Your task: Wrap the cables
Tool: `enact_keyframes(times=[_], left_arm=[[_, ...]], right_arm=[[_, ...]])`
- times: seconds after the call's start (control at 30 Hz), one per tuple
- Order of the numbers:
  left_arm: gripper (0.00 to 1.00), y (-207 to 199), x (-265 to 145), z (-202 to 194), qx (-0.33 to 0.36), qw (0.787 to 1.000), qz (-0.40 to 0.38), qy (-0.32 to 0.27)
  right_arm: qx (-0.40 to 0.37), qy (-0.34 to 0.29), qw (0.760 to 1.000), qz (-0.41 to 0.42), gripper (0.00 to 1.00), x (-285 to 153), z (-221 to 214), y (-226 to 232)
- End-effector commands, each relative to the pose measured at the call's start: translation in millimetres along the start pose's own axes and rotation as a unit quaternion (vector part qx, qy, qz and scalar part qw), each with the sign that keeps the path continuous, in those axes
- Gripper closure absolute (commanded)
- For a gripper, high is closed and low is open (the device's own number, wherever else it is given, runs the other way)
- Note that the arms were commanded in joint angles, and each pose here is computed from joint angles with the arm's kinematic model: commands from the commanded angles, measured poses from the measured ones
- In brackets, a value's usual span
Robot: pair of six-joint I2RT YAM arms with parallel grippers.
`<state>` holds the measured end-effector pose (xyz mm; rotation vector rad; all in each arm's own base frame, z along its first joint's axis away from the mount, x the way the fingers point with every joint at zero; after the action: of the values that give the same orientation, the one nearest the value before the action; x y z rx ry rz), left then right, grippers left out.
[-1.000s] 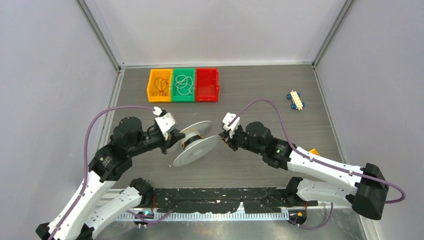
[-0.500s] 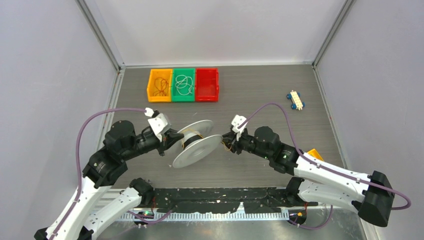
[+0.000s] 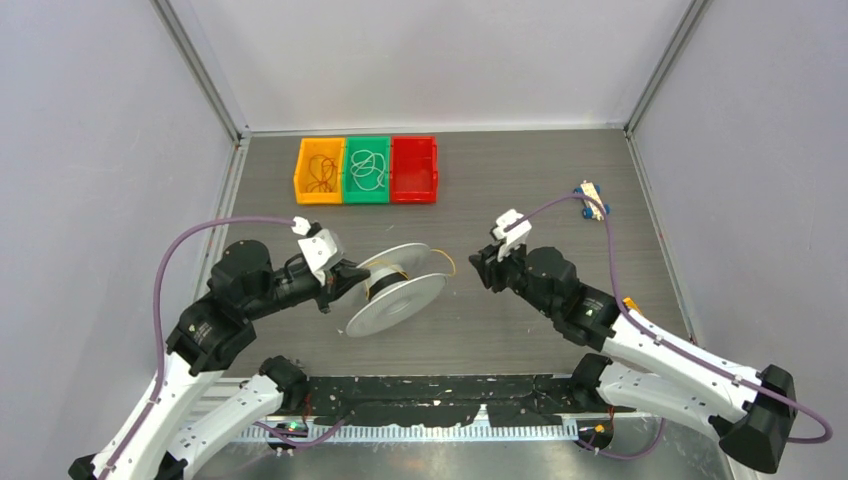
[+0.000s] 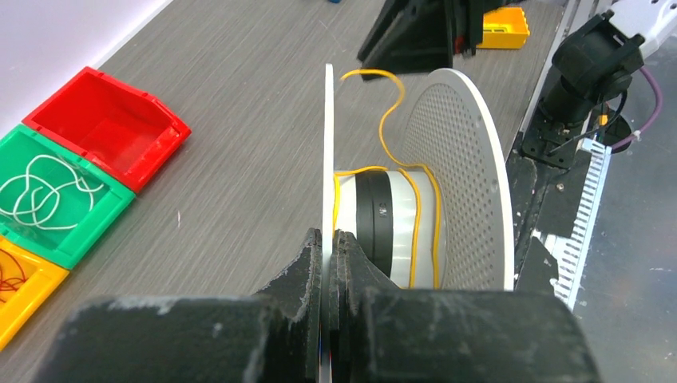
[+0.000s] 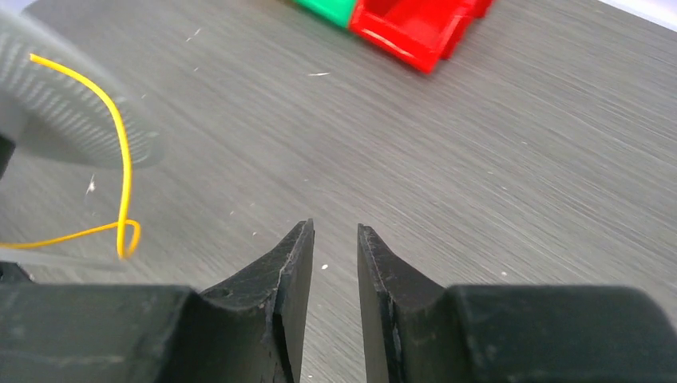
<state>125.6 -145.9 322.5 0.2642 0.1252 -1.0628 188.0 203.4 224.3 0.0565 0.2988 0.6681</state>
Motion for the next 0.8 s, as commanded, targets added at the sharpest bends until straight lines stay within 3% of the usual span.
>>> enact_keyframes(times=[0.0,0.2,0.27,0.4,0.47,0.53,0.67,0.77], left_arm=[[1.0,0.7,-6.6,27.1,0.043,0.998,-0.006,-0.054],[1.0,-1.0,-6.9,22.5,0.064,0.996,-0.012,-0.058],[1.0,-2.5,-6.1,22.5,0.063,0.996,-0.02,-0.055],[1.0,-6.9,-5.8,30.3,0.04,0.997,-0.039,-0.058],[1.0,-9.3,-5.8,33.8,0.023,0.997,-0.05,-0.056],[1.0,-10.9,-6.2,36.7,0.006,0.997,-0.056,-0.052],[1.0,-15.5,-9.8,44.4,-0.015,0.996,-0.07,-0.056],[1.0,-19.2,-13.0,51.5,-0.032,0.994,-0.079,-0.065]], right_arm=[[0.052,-0.059,0.997,-0.006,0.66,-21.6,42.0,-4.8],[0.096,-0.089,0.988,0.08,0.63,-42.6,64.0,15.8],[0.067,-0.107,0.985,0.118,0.59,-51.1,67.8,22.3],[-0.061,-0.191,0.967,0.156,0.49,-65.5,71.1,21.9],[-0.145,-0.227,0.949,0.161,0.47,-66.7,64.5,19.0],[-0.273,-0.265,0.908,0.175,0.45,-69.0,58.4,20.4],[-0.38,-0.299,0.857,0.179,0.43,-72.7,59.2,22.8],[-0.448,-0.289,0.821,0.204,0.42,-74.8,52.5,27.9]])
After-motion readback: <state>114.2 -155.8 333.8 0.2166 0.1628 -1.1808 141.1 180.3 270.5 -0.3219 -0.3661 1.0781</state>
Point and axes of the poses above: each gripper's point midway between its finger pads, its own x axis out along the fingers, its own y axis along the line the jaws close on, z = x × y, the point moved 5 cm from there along -x, back along the fingers, and after that the axes turned 7 degrees about x, right-handed, at the moved point
